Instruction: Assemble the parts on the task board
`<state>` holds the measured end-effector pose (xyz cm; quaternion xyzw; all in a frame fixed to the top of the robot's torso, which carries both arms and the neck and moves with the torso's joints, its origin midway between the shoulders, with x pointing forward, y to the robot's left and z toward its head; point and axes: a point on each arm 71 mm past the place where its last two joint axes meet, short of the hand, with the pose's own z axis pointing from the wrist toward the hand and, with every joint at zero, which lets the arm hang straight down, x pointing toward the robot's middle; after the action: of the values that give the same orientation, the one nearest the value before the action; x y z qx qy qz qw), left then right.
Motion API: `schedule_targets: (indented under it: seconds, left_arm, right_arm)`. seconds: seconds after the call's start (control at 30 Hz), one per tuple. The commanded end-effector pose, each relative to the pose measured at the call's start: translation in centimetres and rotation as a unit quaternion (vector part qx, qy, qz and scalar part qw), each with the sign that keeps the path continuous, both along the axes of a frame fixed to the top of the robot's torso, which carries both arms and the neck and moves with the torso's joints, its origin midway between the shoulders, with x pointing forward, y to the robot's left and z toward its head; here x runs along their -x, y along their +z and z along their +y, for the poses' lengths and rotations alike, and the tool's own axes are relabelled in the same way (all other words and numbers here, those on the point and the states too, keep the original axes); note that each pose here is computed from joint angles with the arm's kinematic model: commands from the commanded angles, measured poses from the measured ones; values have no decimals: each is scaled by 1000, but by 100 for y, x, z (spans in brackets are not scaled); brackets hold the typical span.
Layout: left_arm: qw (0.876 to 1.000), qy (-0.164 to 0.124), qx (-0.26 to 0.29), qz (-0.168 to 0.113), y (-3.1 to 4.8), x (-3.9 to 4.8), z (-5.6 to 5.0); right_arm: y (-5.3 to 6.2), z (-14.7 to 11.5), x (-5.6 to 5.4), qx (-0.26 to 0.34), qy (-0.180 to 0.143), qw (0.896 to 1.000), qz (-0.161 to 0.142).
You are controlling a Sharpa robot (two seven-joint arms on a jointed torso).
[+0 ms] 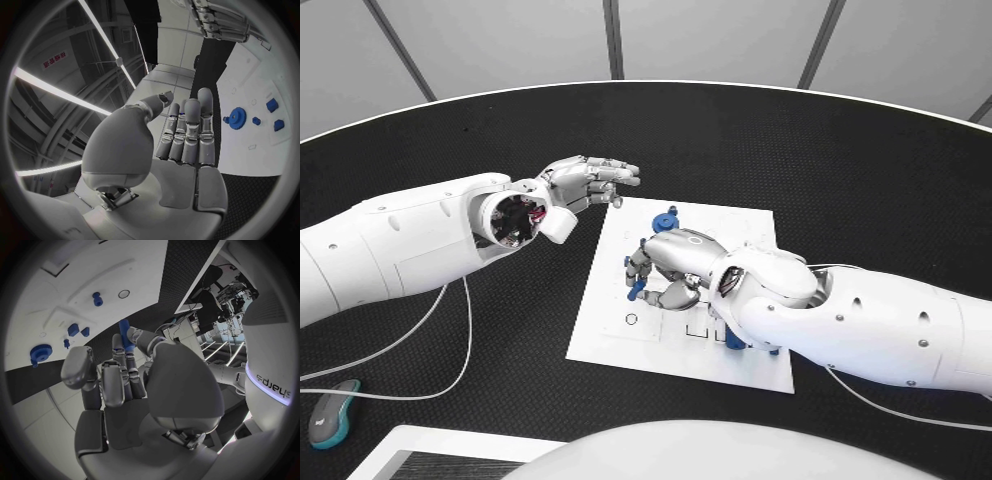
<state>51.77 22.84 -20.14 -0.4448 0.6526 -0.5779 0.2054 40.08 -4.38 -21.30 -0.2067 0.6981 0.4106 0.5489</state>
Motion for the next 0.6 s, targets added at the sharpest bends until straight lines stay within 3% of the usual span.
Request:
schedule_targets:
  seconds: [0.03, 0.3, 0.6]
  left_arm:
    - [1000, -1, 0, 0, 0, 0, -7]
    - [1000, -1, 0, 0, -1, 0, -4]
    - [1000, -1, 0, 1, -1, 1, -3]
  right_arm:
    - [-73, 48, 0, 7, 4, 1000, 8]
    - [-199, 75, 6, 23, 7, 999, 23]
    - [-241, 89, 11, 31, 9, 999, 29]
